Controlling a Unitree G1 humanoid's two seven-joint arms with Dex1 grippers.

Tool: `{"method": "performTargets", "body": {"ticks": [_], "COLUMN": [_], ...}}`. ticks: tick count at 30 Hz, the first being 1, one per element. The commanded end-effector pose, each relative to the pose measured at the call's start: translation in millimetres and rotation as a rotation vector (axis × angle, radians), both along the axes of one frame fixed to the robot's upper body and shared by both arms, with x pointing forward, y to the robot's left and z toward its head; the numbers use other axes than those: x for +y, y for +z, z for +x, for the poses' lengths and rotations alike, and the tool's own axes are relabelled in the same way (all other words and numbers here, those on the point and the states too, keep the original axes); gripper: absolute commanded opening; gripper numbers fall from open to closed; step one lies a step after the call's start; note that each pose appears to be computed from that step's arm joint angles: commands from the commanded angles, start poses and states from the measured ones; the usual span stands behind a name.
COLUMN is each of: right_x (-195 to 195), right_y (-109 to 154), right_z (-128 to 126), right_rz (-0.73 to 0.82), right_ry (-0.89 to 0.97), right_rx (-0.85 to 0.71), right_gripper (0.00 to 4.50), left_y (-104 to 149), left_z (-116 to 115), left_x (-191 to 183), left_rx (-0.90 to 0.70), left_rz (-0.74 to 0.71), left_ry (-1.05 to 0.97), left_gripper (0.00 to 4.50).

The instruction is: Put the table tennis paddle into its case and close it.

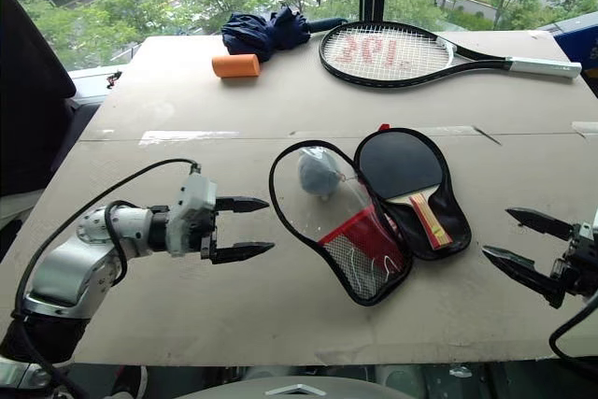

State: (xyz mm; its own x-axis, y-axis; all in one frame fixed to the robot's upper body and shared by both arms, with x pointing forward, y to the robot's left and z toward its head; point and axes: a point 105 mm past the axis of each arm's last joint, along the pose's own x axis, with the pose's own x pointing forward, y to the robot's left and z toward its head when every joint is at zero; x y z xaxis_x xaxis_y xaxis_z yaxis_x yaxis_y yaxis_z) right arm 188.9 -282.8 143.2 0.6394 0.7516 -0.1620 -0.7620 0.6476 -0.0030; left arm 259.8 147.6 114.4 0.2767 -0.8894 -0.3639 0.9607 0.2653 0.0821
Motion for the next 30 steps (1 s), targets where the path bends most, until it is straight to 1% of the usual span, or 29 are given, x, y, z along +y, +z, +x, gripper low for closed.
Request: {"method": "performTargets", "body": {"ticks": [1, 4, 6, 9, 10, 12, 14, 16, 17, 19, 20, 23, 26, 28, 30], "right_x": [-13.2, -16.8, -16.8, -15.8, -15.5, -15.2, -14.9, -13.7, -12.1, -11.0, -11.5, -9.7, -7.3, 0.6, 16.5], "right_y": [10.6, 13.8, 15.3, 16.2, 17.2, 18.5, 18.8, 20.4, 21.9, 23.8, 24.4, 25.2, 23.9, 22.5, 15.4], "right_z": [-8.0, -11.1, -11.8, -13.7, -15.4, -16.7, -17.3, -17.7, -19.5, -20.4, -19.4, -13.8, -4.5, 8.6, 29.8], "right_rz": [-0.039, -0.006, -0.009, 0.001, 0.017, 0.036, 0.034, 0.041, 0.057, 0.062, 0.061, 0.080, 0.101, 0.116, 0.095], "right_ry": [0.005, -0.011, -0.023, -0.036, -0.037, -0.038, -0.043, -0.050, -0.048, -0.052, -0.061, -0.091, -0.133, -0.157, -0.167], "right_rx": [-0.039, -0.019, -0.031, -0.035, -0.034, -0.033, -0.043, -0.053, -0.051, -0.062, -0.069, -0.081, -0.078, -0.064, -0.006], "right_gripper": [4.45, 4.45, 4.45, 4.45, 4.45, 4.45, 4.45, 4.45, 4.45, 4.45, 4.45, 4.45, 4.45, 4.45, 4.45], "left_y": [-3.2, -6.5, -5.8, 11.6, 30.2, 51.9, 82.9, 106.8, 112.9, 112.0, 110.0, 110.7, 116.3, 122.6, 129.9], "left_z": [14.6, 24.6, 31.3, 31.7, 42.2, 53.9, 77.6, 95.6, 100.6, 104.9, 105.4, 104.8, 99.3, 90.4, 72.4], "left_x": [-12.8, -29.0, -46.6, -82.5, -104.8, -129.7, -155.2, -173.5, -180.5, -185.1, -183.0, -170.6, -159.4, -148.1, -126.4], "left_rx": [-0.049, -0.063, -0.084, -0.093, -0.125, -0.156, -0.196, -0.239, -0.279, -0.332, -0.332, -0.336, -0.348, -0.368, -0.371], "left_rz": [0.014, 0.007, -0.006, -0.097, -0.182, -0.273, -0.396, -0.469, -0.462, -0.421, -0.419, -0.438, -0.454, -0.463, -0.445], "left_ry": [-0.040, -0.093, -0.149, -0.284, -0.289, -0.285, -0.195, -0.119, -0.106, -0.105, -0.107, -0.095, -0.101, -0.124, -0.182], "left_gripper": [4.20, 4.20, 4.20, 4.20, 4.20, 4.20, 4.20, 4.20, 4.20, 4.20, 4.20, 4.20, 4.20, 4.20, 4.20]}}
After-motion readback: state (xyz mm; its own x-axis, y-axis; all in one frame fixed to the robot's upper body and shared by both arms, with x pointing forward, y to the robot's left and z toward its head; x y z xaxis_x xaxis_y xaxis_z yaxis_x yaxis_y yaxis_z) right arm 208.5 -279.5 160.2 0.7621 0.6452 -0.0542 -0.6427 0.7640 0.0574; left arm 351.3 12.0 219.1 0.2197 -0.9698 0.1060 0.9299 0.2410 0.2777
